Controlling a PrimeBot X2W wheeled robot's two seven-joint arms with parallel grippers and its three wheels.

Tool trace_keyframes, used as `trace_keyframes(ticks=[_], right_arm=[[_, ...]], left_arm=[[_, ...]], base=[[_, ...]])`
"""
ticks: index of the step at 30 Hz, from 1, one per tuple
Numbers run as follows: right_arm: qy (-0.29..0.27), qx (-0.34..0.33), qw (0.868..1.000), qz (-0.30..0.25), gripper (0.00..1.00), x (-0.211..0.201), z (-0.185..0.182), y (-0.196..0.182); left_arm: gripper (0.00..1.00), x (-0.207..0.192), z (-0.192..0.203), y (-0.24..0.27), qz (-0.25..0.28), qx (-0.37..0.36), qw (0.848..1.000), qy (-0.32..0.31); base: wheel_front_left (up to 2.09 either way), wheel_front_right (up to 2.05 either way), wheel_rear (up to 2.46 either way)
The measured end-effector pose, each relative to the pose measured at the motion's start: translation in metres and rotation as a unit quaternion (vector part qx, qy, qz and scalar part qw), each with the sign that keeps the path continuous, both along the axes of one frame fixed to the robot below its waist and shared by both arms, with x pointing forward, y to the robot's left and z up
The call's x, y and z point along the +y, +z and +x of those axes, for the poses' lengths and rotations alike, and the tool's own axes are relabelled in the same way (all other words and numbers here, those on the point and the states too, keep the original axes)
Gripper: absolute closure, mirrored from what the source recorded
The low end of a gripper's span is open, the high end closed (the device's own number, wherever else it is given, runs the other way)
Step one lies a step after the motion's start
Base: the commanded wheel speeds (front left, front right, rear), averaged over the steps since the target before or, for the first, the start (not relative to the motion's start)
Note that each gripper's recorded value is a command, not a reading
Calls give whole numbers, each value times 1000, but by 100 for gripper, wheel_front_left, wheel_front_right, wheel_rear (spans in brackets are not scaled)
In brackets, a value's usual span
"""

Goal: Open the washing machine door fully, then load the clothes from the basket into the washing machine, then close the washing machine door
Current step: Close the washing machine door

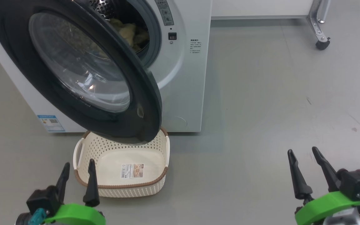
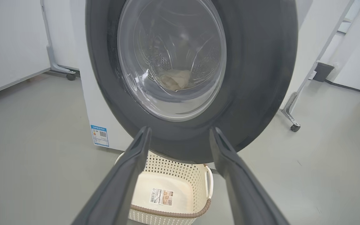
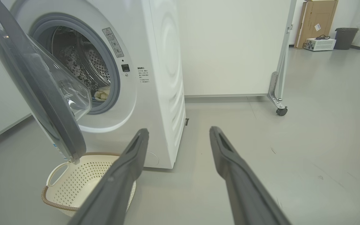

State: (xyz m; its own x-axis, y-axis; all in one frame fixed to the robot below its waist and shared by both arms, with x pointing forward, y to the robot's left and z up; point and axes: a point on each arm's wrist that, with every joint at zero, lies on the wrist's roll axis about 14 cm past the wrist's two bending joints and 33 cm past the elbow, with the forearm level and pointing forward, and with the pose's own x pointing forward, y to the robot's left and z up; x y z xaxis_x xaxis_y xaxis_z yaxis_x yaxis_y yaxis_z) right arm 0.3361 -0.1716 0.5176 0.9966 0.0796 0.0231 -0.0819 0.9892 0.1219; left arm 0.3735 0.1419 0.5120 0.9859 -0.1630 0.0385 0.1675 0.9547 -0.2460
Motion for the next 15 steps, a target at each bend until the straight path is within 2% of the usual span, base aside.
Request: trace_keyframes(ticks=[6, 15], right_arm=[[-3, 10, 1000, 0, 0, -2, -5, -5], [-3, 11, 1000, -1, 0, -2, -3, -5]], left_arm=[[0, -7, -8, -8, 57, -1, 998, -6], [0, -9, -12, -10, 69, -2, 998, -4]], base=[[0, 0, 0], [0, 0, 0]])
